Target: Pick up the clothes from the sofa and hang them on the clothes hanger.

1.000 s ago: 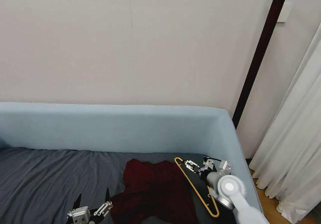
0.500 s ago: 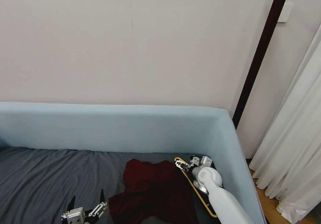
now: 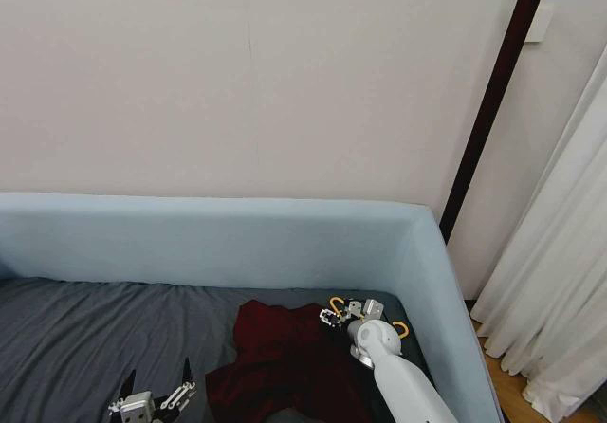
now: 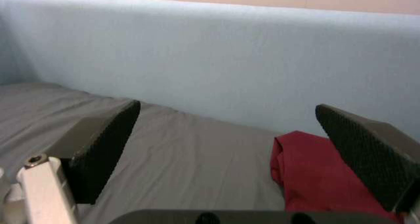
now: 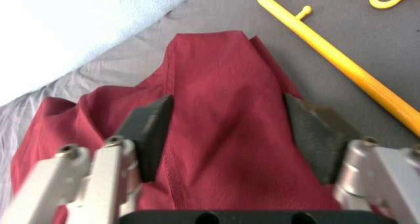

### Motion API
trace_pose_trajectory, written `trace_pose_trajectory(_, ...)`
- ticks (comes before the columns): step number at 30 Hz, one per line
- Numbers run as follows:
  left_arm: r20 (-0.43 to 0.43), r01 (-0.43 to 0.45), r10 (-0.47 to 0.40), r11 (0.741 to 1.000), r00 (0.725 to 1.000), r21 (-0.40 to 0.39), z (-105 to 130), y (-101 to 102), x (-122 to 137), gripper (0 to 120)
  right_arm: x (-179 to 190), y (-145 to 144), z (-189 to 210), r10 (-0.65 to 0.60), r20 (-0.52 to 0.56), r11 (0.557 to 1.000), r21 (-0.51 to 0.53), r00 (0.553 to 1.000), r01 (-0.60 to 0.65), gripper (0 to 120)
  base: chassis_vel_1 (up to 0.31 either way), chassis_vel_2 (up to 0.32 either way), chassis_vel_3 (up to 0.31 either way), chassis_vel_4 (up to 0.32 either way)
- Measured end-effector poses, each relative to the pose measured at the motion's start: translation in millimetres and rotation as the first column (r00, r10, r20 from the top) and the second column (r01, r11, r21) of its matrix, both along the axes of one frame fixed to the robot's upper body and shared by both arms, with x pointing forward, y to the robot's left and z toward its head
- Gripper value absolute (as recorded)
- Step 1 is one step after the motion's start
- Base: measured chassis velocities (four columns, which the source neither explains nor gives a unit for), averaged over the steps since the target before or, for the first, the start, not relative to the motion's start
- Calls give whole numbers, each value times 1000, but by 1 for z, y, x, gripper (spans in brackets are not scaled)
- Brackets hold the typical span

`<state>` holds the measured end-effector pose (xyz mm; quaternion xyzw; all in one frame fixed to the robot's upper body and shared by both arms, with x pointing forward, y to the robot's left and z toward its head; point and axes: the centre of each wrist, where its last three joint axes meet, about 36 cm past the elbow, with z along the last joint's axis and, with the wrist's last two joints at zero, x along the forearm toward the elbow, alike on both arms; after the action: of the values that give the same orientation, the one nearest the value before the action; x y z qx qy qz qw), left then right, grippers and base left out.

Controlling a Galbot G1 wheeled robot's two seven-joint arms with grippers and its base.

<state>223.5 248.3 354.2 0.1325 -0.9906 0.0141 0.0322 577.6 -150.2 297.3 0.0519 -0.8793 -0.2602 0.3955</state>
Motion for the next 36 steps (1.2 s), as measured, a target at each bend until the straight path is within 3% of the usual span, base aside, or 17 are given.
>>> trace_pose_trajectory(3, -2, -2, 2, 1000, 1000, -3, -1, -1, 0, 100, -2, 1, -4, 12, 15, 1000, -16, 1000, -12, 47, 0, 0, 0, 0)
trace_pose_trajectory(5, -2, -2, 2, 1000, 1000, -5, -1, -2, 0, 100, -3, 1, -5, 15, 19, 1000, -19, 1000, -14, 43, 0, 0, 0, 0)
trace_pose_trajectory(14, -5, -2, 2, 1000, 1000, -14, -4, -6, -1, 100, -12, 0, -13, 9, 67, 999, -49, 998, -5, 7, 0, 0, 0, 0)
trace_pose_trajectory(17, -5, -1, 1, 1000, 1000, -15, -4, -6, 0, 100, -15, 0, -13, 12, 85, 999, -43, 996, -9, 0, 0, 0, 0, 0)
trace_pose_trajectory(21, -2, -4, 4, 1000, 1000, -13, -5, -6, 2, 100, -22, 0, -8, 17, 172, 1000, 13, 985, -19, 0, 0, 0, 0, 0)
trace_pose_trajectory(24, 1, -3, 3, 1000, 1000, -11, -5, -5, 4, 100, -39, -1, 16, 19, 354, 990, 125, 935, -68, 0, 0, 0, 0, 0)
trace_pose_trajectory(25, 1, -3, 3, 1000, 1000, -11, -5, -5, 4, 100, -39, -1, 16, 19, 354, 990, 125, 935, -68, 0, 0, 0, 0, 0)
trace_pose_trajectory(29, 10, -3, 3, 1000, 1000, -16, -6, -1, 10, 100, -61, -4, 78, 38, 583, 960, 204, 811, -191, 0, 0, 0, 0, 0)
trace_pose_trajectory(30, 10, -3, 3, 1000, 1000, -16, -6, -1, 10, 100, -61, -4, 78, 38, 583, 960, 204, 811, -191, 0, 0, 0, 0, 0)
trace_pose_trajectory(33, 11, -1, 1, 1000, 1000, -23, -8, -2, 14, 100, -63, -1, 128, 18, 708, 933, 241, 706, -266, 0, 0, 0, 0, 0)
trace_pose_trajectory(35, 12, 1, -1, 1000, 1000, -25, -8, -2, 15, 100, -63, 0, 140, 12, 731, 927, 248, 683, -281, 0, 0, 0, 0, 0)
trace_pose_trajectory(36, 12, 3, -3, 1000, 1000, -28, -8, -3, 16, 100, -60, -1, 159, 2, 764, 919, 254, 645, -303, 0, 0, 0, 0, 0)
